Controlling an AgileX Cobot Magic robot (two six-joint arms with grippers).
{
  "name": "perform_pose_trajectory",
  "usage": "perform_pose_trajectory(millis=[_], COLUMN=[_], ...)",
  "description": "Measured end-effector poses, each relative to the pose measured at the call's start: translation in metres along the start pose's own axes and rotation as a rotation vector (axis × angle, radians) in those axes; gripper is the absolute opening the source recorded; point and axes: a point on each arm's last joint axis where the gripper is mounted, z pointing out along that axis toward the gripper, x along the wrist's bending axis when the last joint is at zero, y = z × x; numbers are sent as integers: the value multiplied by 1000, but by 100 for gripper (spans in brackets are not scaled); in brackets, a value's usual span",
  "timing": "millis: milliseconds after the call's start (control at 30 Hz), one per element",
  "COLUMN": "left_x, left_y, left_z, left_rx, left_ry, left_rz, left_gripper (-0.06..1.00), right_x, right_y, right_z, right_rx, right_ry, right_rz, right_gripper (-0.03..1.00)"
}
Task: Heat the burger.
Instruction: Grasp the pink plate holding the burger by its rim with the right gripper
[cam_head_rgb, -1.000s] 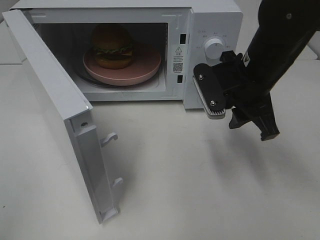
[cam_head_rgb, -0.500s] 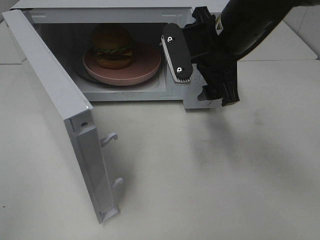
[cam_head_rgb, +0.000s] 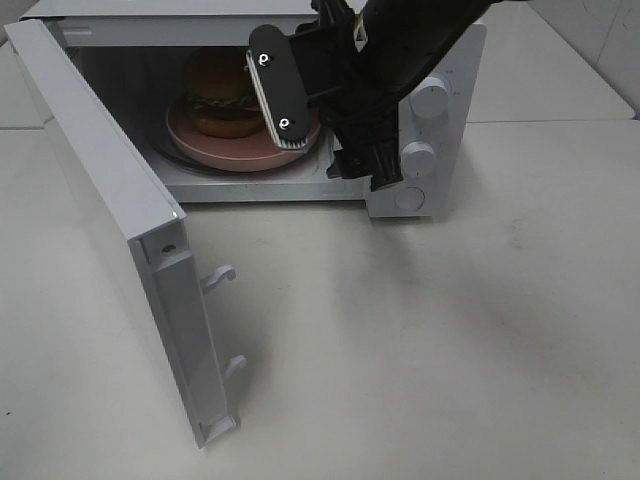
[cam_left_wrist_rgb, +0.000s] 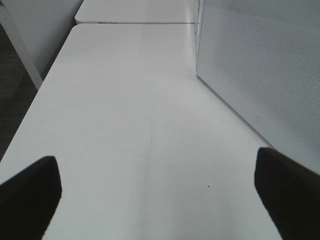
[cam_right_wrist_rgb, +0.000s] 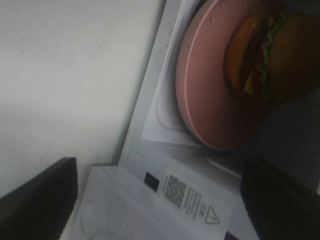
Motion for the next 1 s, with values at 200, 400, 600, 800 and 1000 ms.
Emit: perform_pose_trajectory(millis=[200,400,600,800,1000], left_x=[0,0,0,0,1], left_y=[0,0,0,0,0], left_z=[0,0,0,0,0], left_rx=[0,0,0,0,0], left_ry=[0,0,0,0,6], left_rz=[0,0,0,0,4], left_gripper=[99,99,99,99,99], right_x=[-6,-8,-7,-9,-18], right_y=[16,19,25,31,39], right_z=[18,33,60,88,119], right_rx=[-24,-27,-34,-38,-39], right_ry=[-11,-5,6,20,10], right_rz=[-22,-22,-26,-17,-13], right_gripper=[84,83,83,81,81])
